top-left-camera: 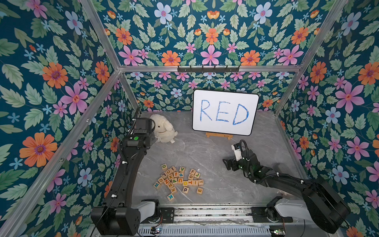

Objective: Assemble the uppercase word "red" with letter blocks
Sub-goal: Pick up the letter block from the center of the board, then place the letter block at the center of the board.

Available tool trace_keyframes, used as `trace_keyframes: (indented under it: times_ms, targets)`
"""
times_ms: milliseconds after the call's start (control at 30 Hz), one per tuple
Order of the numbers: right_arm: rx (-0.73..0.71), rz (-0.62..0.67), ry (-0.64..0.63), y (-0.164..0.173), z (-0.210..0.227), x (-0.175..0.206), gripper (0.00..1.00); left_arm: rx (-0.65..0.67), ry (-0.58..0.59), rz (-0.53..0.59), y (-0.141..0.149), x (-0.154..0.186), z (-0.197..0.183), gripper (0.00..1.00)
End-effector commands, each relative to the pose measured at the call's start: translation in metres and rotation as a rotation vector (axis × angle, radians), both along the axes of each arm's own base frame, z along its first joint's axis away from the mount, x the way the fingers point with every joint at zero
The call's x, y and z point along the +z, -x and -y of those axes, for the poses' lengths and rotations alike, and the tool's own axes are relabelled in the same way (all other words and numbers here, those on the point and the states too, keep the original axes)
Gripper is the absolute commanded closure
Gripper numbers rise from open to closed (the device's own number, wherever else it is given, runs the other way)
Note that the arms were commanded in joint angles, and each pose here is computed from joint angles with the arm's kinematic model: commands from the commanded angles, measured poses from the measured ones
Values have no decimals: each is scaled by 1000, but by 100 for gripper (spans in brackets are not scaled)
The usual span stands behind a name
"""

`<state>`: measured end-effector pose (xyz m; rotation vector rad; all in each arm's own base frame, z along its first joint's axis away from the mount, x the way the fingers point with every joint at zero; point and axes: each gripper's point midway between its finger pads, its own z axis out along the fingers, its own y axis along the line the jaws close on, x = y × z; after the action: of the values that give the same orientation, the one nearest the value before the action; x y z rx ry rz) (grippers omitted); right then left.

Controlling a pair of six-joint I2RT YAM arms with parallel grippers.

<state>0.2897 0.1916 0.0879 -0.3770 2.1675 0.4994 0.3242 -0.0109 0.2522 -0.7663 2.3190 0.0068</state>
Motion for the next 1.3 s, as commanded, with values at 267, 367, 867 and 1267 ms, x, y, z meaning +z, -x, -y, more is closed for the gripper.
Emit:
trace_keyframes:
  times_ms: [267, 367, 867, 1267]
  targets:
    - [-255, 68, 16, 9, 55, 50, 5, -521, -43, -34, -25, -47, 205, 100]
    - [-289, 82, 14, 17, 66, 48, 5, -593, 18, -83, -27, -80, 249, 100]
    - [-309, 102, -16, 36, 81, 27, 3, -674, 26, -315, -25, -196, 337, 100]
    - [-274, 80, -1, 33, 73, 23, 3, -617, -23, -401, -21, -221, 327, 96]
